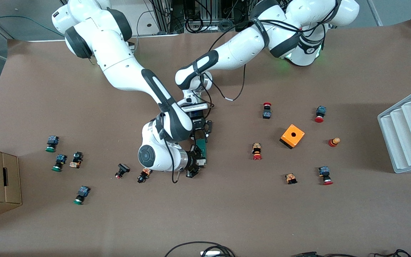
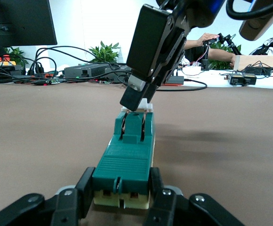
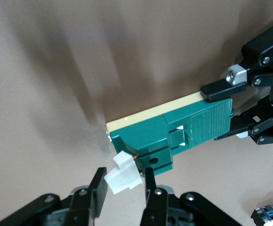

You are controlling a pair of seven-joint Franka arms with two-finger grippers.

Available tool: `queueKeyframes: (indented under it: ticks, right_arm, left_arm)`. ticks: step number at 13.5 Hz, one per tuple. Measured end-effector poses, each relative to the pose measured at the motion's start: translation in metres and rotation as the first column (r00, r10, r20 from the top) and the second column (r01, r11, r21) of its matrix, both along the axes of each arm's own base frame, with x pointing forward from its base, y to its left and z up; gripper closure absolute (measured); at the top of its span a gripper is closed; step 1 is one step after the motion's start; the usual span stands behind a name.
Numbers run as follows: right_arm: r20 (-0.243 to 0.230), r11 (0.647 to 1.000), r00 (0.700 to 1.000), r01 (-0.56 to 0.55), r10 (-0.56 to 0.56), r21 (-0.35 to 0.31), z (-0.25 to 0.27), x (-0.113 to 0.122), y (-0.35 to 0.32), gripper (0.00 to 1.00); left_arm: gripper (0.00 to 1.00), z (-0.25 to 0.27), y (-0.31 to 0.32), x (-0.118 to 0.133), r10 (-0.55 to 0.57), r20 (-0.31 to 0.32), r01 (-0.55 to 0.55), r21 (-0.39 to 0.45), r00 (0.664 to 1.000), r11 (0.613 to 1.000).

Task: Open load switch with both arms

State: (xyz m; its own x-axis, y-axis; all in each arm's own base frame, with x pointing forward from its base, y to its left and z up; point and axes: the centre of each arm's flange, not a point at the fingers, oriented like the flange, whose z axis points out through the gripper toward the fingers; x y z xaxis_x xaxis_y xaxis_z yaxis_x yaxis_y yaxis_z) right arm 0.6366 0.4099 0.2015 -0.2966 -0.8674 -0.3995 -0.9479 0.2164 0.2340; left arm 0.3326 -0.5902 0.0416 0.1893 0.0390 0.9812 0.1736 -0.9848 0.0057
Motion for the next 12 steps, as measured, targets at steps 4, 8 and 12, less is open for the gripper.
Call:
queueKeyframes:
  ticks: [4, 8, 12]
  right_arm:
    - [0.004, 1.0, 1.0, 0.004, -0.004, 0.002, 0.002, 0.001, 0.0, 0.7]
    - [0.002, 1.0, 1.0, 0.002, -0.002, 0.004, 0.005, 0.001, 0.0, 0.72]
    - [-0.011, 1.0, 1.0, -0.006, 0.006, 0.011, 0.017, -0.001, 0.001, 0.82]
  left_arm:
    - [0.44, 0.0, 0.0, 0.0, -0.002, -0.002, 0.002, -0.001, 1.0, 1.0]
    - [0.46, 0.0, 0.0, 0.0, -0.002, -0.002, 0.002, -0.001, 1.0, 1.0]
    - [0.46, 0.0, 0.0, 0.0, -0.001, -0.003, 0.001, -0.001, 1.0, 1.0]
